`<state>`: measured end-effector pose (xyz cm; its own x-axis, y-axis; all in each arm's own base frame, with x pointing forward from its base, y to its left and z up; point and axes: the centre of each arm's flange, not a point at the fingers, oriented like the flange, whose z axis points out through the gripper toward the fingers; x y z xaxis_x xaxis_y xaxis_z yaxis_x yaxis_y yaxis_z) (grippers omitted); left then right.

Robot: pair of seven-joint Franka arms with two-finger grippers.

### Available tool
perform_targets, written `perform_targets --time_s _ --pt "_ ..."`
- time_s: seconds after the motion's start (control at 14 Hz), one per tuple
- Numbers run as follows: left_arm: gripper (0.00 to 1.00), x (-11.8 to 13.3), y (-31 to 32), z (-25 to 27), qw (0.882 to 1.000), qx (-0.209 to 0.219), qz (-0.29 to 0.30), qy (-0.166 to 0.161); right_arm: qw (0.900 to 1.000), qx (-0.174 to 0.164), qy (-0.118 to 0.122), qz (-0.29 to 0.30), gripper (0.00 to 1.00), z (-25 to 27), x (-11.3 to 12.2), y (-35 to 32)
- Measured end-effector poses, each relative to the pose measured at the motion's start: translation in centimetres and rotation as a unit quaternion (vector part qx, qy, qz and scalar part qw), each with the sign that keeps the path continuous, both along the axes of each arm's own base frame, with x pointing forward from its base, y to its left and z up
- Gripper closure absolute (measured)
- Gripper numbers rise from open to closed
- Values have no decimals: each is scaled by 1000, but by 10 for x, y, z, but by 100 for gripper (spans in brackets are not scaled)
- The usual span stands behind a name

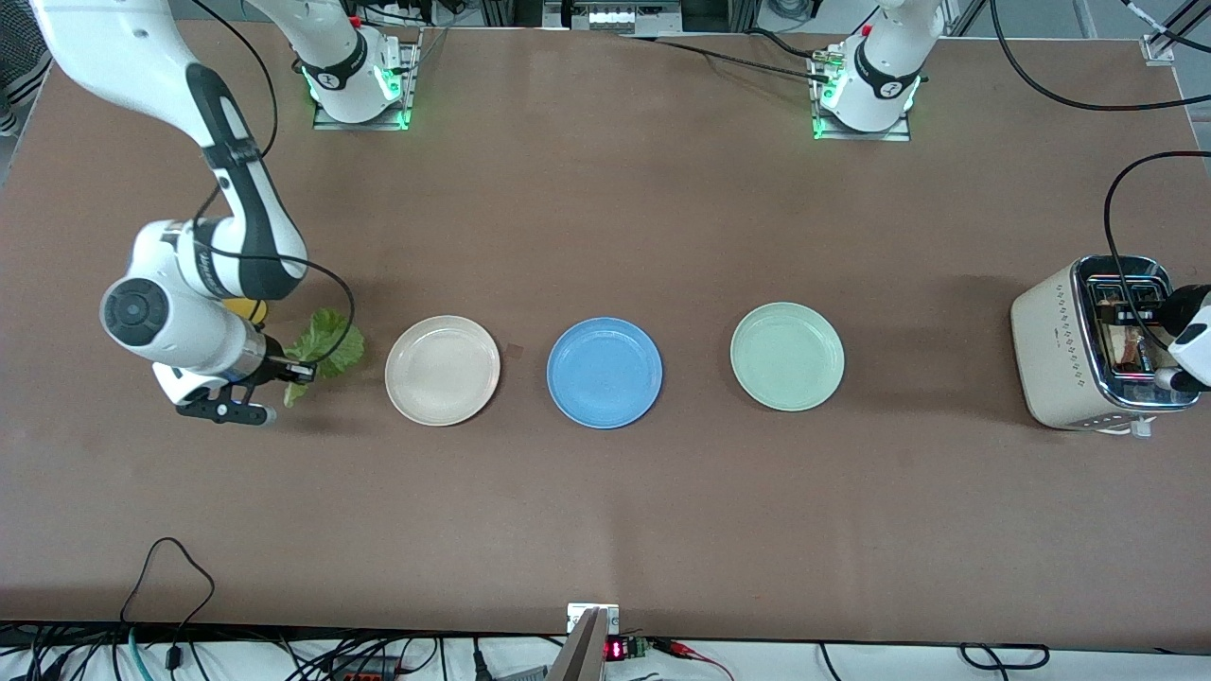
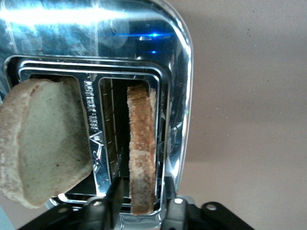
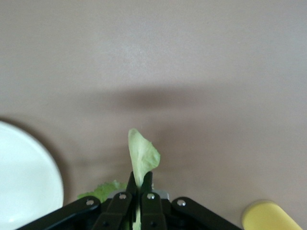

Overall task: Make sandwich in blue plate with both arms
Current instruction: 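Grasp the lettuce leaf with the right gripper and lift it, then hold the lettuce with the right gripper while the left gripper pulls bread from toaster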

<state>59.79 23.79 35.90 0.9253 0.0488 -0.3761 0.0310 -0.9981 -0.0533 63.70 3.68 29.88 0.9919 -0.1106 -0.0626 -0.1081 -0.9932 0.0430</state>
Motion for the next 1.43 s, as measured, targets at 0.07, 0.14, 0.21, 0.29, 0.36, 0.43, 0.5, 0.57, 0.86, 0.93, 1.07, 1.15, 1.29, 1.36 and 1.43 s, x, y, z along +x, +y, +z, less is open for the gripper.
perform_targets --time_s 0.07,0.14,0.21,0.29,0.36,0.43,0.5,0.57,0.86,0.93,1.07,1.15,1.29,1.36,1.43 --pt "61 -1 3 0 1000 -2 -2 0 1000 0 8 2 96 20 -3 0" --pt "69 -2 5 0 1000 -3 -3 0 1000 0 14 3 96 40 -6 -1" --pt "77 -2 6 0 1000 -4 -5 0 1000 0 17 3 96 56 -9 -1" --pt "77 -2 6 0 1000 -4 -5 0 1000 0 20 3 96 69 -12 -1" --pt "85 -2 5 0 1000 -4 -6 0 1000 0 23 3 96 78 -14 -1" --pt "84 -2 5 0 1000 -5 -7 0 1000 0 26 3 96 86 -16 -1" --pt "89 -2 5 0 1000 -5 -7 0 1000 0 27 3 96 94 -17 -1" --pt "90 -2 5 0 1000 -5 -7 0 1000 0 29 3 96 102 -19 -1" --pt "91 3 1 8 1000 -4 -12 -8 999 -1 54 3 96 143 -23 -2" --pt "91 5 1 15 1000 -4 -11 -8 998 -1 58 2 96 151 -23 -2" --pt "91 5 0 43 1000 -5 -6 3 998 -1 59 2 96 161 -24 -3" --pt "91 6 -1 63 1000 -6 -3 9 998 -1 62 2 96 164 -26 -3" --pt "91 7 -16 100 1000 -10 -9 13 998 -1 70 1 96 167 -29 -3" --pt "91 8 -30 113 1000 -16 -17 20 997 1 71 1 96 167 -29 -3" --pt "91 9 -50 122 999 -24 -31 30 997 7 72 -1 96 167 -30 -2"
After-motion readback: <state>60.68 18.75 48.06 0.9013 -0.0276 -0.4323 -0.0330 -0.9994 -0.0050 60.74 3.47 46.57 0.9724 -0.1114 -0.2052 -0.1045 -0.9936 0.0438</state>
